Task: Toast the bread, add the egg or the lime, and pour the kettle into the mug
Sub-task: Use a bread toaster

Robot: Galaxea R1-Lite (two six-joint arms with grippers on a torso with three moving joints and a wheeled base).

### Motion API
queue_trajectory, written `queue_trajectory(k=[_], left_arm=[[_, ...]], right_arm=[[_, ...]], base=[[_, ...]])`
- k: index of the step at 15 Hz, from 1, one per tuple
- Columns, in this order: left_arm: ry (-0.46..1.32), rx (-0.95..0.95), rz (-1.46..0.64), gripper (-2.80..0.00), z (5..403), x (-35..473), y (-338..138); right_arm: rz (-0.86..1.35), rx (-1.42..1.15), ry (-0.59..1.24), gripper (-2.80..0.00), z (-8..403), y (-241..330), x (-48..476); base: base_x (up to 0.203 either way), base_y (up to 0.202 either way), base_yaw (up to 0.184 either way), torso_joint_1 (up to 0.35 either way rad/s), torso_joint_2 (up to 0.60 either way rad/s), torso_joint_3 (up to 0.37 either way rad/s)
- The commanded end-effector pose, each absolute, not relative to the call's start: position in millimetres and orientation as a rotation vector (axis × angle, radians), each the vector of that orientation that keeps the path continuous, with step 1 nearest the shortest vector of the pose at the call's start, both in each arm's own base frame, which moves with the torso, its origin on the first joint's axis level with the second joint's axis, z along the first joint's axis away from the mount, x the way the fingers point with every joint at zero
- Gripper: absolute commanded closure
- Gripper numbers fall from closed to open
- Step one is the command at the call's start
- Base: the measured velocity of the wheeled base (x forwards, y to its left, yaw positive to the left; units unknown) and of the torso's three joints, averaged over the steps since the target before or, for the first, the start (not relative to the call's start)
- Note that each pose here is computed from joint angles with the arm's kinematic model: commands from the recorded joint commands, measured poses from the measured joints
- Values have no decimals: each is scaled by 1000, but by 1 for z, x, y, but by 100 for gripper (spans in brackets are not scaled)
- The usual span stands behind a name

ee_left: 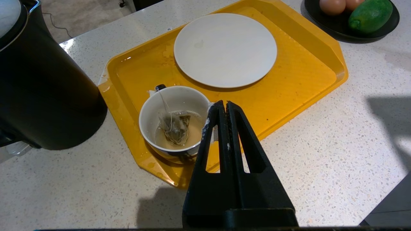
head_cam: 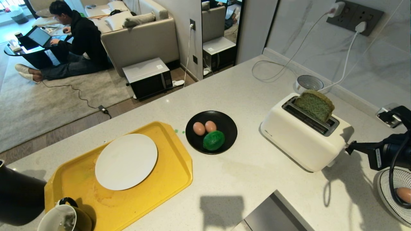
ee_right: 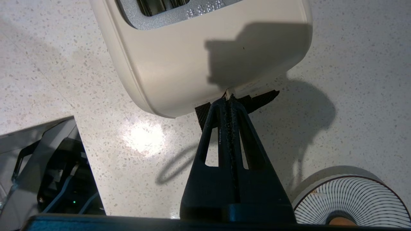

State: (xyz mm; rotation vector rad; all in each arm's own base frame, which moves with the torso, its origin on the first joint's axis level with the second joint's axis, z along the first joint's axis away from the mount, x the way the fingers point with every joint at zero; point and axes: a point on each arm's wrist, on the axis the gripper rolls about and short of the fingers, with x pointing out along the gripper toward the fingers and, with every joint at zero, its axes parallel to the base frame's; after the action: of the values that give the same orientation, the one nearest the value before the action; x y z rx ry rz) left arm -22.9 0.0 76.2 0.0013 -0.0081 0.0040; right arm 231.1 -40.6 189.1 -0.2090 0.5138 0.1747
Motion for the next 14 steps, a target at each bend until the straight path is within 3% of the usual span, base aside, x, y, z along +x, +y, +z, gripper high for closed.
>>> queue_trajectory(k=[1,14], left_arm=[[-8,2,5,0,76,-23,0],[-8,2,5,0,76,-23,0]], right_arm=[[185,-209,535,0,183,-41,237],[198,-215,583,0,166,-46,257]], base=[[0,0,0,0,0,0],[0,0,0,0,0,0]])
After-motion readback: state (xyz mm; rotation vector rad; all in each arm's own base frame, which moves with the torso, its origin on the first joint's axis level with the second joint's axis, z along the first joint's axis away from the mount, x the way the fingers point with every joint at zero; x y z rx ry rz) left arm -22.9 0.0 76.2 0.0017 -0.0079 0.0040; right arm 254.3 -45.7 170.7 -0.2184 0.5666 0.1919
